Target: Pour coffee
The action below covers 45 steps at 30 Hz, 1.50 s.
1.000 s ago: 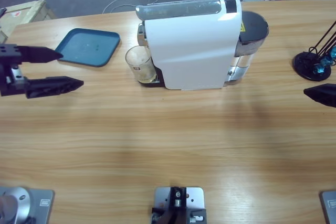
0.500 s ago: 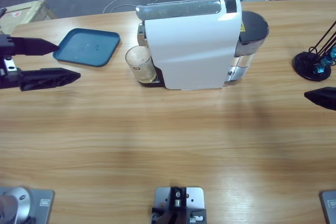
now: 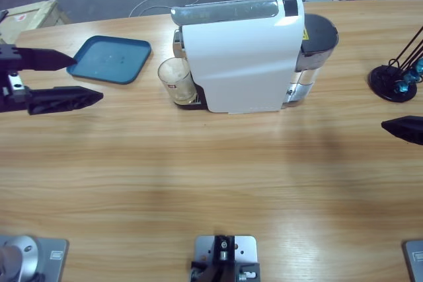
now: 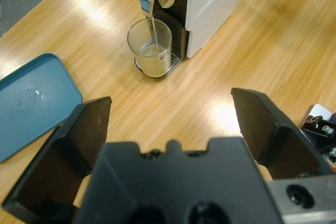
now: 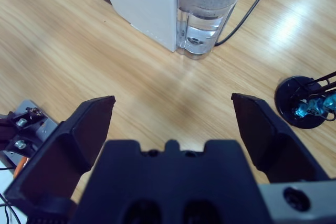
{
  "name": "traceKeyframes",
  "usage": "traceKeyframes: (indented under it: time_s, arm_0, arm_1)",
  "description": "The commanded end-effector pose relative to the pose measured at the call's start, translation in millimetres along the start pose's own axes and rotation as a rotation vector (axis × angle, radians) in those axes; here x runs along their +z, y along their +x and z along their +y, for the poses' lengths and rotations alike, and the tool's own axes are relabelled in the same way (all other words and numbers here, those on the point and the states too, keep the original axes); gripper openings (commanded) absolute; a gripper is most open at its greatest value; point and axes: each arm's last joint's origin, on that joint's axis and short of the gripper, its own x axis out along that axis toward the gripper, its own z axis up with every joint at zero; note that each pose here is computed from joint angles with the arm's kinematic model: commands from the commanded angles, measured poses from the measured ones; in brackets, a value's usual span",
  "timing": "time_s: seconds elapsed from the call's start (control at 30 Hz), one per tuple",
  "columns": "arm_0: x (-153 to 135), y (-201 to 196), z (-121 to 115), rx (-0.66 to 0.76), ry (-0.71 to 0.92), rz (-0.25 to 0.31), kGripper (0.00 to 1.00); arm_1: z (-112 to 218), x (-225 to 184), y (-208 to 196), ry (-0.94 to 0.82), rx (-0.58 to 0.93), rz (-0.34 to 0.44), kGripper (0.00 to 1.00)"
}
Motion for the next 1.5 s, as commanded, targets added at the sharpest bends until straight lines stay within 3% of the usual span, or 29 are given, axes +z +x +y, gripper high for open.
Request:
traceKeyframes:
  time_s: [0.03, 0.13, 0.23, 0.37, 0.57, 0.7, 0.83, 1.17, 1.5]
  arm_0:
    - [3.7, -2.1, 2.9, 0.007, 0.02, -0.008, 1.0]
    - [9.5, -5.1, 3.2, -0.08, 0.042, -0.09, 1.0]
    - [16.9, 6.3, 12.9, -0.133, 0.17, -0.148, 1.0]
    - [25.5, 39.1, 43.7, -0.195, 0.196, -0.191, 0.999]
    - [16.8, 94.4, 73.1, -0.136, 0.237, -0.115, 0.999]
    - [2.1, 111.0, 73.6, -0.165, 0.278, -0.117, 1.0]
    - [-22.6, 136.0, 75.4, -0.203, 0.241, -0.048, 1.0]
    - [-29.9, 181.3, 83.0, -0.238, 0.241, -0.05, 1.0]
    - [-34.3, 195.5, 83.1, -0.289, 0.221, -0.052, 0.998]
  arm_1:
    - [0.2, -14.6, 4.7, -0.023, 0.007, 0.05, 1.0]
    - [-0.2, -20.2, 7.6, -0.016, 0.006, 0.067, 1.0]
    - [0.3, -20.3, 11.0, -0.014, 0.004, 0.077, 1.0]
    - [1.7, -18.6, 17.4, -0.017, 0.003, 0.103, 1.0]
    - [3.6, -17.1, 21.7, -0.017, 0.018, 0.121, 1.0]
    - [6.7, -13.8, 33.1, -0.02, 0.028, 0.163, 1.0]
    - [8.5, -13.5, 38.3, -0.02, 0.041, 0.185, 1.0]
    - [9.3, -13.1, 40.1, -0.014, 0.05, 0.192, 1.0]
    - [11.8, -10.4, 53.2, -0.016, 0.048, 0.209, 1.0]
